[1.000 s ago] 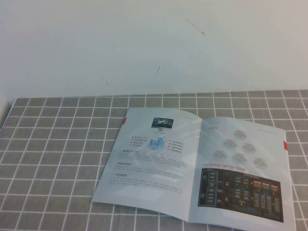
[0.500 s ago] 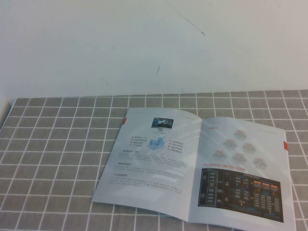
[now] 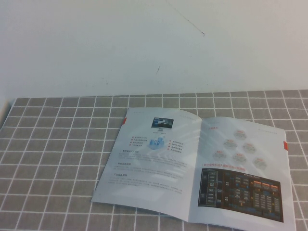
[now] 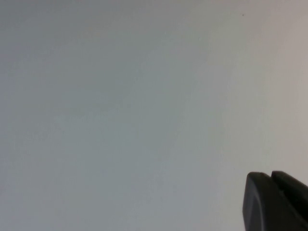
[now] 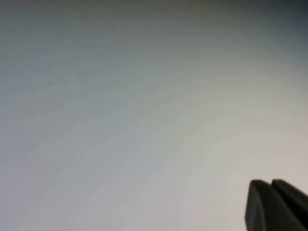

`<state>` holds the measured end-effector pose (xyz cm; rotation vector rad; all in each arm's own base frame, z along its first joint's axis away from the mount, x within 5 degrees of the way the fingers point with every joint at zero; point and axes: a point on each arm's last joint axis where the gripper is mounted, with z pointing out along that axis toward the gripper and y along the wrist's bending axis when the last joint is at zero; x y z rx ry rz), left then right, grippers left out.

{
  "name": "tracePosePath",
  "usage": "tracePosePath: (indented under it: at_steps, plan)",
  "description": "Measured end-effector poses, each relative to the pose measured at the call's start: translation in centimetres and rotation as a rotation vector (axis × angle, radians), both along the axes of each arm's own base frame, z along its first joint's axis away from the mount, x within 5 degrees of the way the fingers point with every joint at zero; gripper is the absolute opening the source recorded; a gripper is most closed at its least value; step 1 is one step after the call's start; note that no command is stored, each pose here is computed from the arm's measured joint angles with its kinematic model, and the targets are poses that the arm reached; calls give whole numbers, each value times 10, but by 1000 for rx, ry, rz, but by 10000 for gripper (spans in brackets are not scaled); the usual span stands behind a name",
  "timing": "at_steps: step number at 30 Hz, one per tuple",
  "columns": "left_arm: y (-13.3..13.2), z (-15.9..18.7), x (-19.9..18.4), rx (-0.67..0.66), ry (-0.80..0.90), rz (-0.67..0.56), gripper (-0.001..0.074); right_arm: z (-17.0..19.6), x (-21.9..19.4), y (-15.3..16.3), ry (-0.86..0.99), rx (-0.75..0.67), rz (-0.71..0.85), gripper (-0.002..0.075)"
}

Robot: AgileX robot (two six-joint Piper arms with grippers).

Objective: Close book
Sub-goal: 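Close the open booklet and leave it lying on the table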

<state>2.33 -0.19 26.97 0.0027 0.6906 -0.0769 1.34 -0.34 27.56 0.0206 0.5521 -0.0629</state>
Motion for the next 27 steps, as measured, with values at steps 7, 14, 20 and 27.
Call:
tracePosePath:
  at_steps: [7, 14, 20, 27]
  plan:
    - [2, 0, 0, -38, -1, -19, -4, 29, 7, 2, 251, 30, 67, -1]
    - [0, -4, 17, -187, 388, -160, -4, 76, -6, 4, 588, 26, 80, -1]
    - [3, 27, 7, -228, 630, -105, -4, 101, 15, 5, 873, 2, 70, -1]
    - [8, 36, 20, -290, 992, -18, -4, 96, 66, 18, 1316, -163, 170, -1]
